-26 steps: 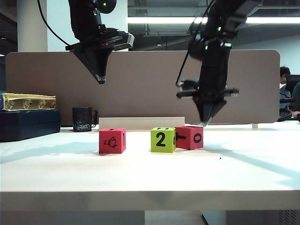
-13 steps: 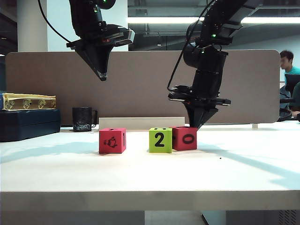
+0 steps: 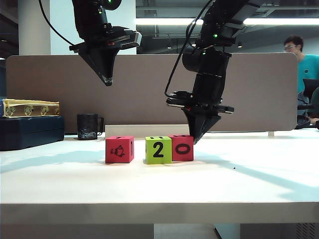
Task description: Select the appropriate blocks from the scattered letter blocks on the table and arrange them in a row to spell out "THU".
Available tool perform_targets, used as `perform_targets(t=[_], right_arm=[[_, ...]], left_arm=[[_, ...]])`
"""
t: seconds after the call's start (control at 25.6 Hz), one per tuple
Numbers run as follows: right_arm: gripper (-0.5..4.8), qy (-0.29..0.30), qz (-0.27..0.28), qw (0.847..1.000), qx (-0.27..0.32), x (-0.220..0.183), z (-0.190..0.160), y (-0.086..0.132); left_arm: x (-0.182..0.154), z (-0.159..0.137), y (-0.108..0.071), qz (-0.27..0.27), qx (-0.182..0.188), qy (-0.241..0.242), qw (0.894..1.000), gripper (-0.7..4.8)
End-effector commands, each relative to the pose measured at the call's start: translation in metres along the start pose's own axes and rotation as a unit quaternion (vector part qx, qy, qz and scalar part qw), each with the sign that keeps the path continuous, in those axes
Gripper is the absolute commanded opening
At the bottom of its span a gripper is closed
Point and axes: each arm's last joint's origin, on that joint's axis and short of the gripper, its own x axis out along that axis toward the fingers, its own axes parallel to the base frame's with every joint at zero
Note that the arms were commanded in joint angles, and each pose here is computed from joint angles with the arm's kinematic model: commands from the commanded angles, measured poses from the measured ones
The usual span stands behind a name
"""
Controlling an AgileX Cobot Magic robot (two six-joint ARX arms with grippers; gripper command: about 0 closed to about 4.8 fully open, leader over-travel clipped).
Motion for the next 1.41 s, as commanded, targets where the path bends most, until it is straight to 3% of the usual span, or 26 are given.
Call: perform_targets(t=[0.04,0.74,0.86,0.98,1.17,1.29,1.41], right_arm=[[-0.01,0.009,0.0,1.0,0.003,-0.004,-0.002,-0.001],[-0.01,0.016,0.069,0.997,-0.025,-0.001,-0.003,0.032],[-0.01,0.012,0.048,0.998,-0.03,-0.001,-0.002,0.033],[-0.01,0.021,-0.014,0.999,-0.03,-0.005,-0.004,0.029],[-0.01,0.028,-0.007,0.999,-0.042,-0.025,-0.008,0.034],[-0.01,0.027,0.056,0.997,-0.045,-0.048,-0.013,0.043],[-0.01,0.044,0.079,0.994,-0.061,-0.045,-0.017,0.061]], left_arm=[[-0.004,0.0,0.0,0.0,0.002,-0.005,1.0,-0.06],[-0.004,0.0,0.0,0.0,0.002,-0.007,1.0,-0.06],[-0.004,0.0,0.0,0.0,0.002,-0.007,1.0,-0.06],[-0.004,0.0,0.0,0.001,0.002,-0.007,1.0,-0.06],[-0.004,0.001,0.001,0.001,0.003,-0.01,1.0,-0.06],[-0.004,0.002,0.001,0.005,0.004,-0.016,1.0,-0.06],[-0.005,0.002,0.002,0.009,0.003,-0.017,1.0,-0.06]])
